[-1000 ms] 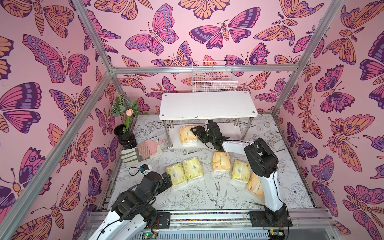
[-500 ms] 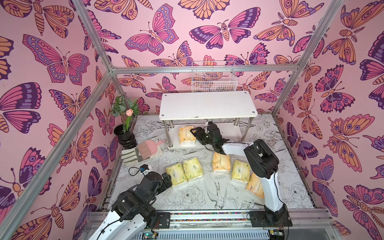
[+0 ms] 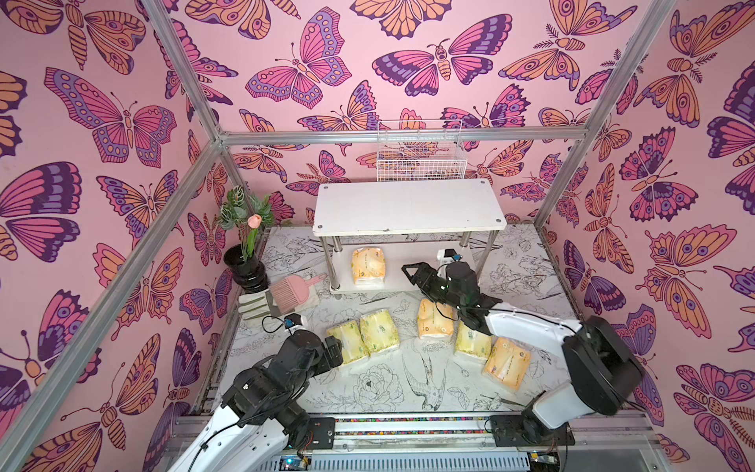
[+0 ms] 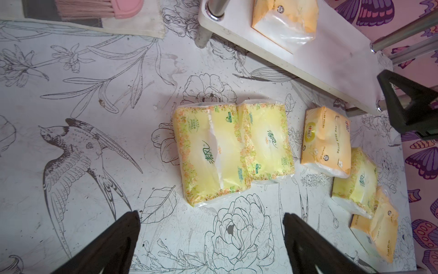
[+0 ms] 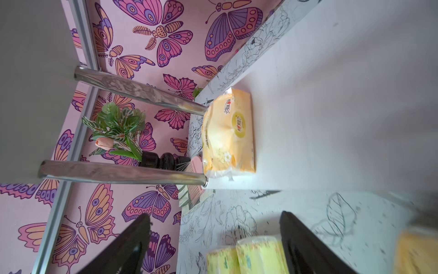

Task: Place the tissue boxes on the shelf by color
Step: Place a box of tissues on the shelf, then pick up the box of tissues from the center of the board.

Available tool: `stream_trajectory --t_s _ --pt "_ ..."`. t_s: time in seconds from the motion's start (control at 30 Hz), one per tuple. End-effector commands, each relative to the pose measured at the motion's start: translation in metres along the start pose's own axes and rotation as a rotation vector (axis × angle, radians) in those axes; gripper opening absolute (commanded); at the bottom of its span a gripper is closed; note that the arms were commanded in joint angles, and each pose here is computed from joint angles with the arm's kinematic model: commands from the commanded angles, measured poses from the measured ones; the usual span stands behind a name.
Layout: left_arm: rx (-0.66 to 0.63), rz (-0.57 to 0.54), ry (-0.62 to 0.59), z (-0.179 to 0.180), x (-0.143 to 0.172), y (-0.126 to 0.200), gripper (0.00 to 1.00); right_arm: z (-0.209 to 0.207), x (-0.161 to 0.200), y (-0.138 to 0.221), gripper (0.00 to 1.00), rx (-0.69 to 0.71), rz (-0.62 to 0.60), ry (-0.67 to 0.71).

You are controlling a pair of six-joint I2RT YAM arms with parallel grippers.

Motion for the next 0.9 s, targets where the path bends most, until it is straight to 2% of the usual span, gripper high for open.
stream_trajectory --t_s 0.0,0.2,0.3,0.43,0.7,0.87 --pt "0.088 -0.008 -0.065 -0.012 -0.006 -0.004 1.00 -0.032 0.013 0.032 0.89 0.175 0.020 0.035" --pt "0.141 0.019 -0.101 -0.022 -0.005 -0.021 1.00 -0.070 0.031 0.084 0.90 0.339 0.001 0.048" --pt "0.164 0.031 -0.109 -0.026 -0.004 -0.029 1.00 -0.083 0.031 0.105 0.90 0.384 -0.054 0.041" --pt "0.173 0.040 -0.099 -0.027 0.000 -0.035 1.00 -0.084 0.021 0.121 0.93 0.433 -0.161 0.123" --pt "0.200 0.048 -0.110 -0.030 0.001 -0.035 1.00 -0.080 -0.005 0.097 0.95 0.480 -0.163 0.249" --pt "0.215 0.067 -0.107 -0.033 0.001 -0.036 1.00 -0.077 -0.016 0.074 0.95 0.463 -0.109 0.334"
Point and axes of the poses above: each gripper's point midway between its finger pads, its own y axis back along the fingers, its own z axis along the line the jaws close on, x = y × z, the point moved 10 cm from there along y, back along the fingers, and after that the axes turned 13 degrees about -y, right-handed, at the moved point
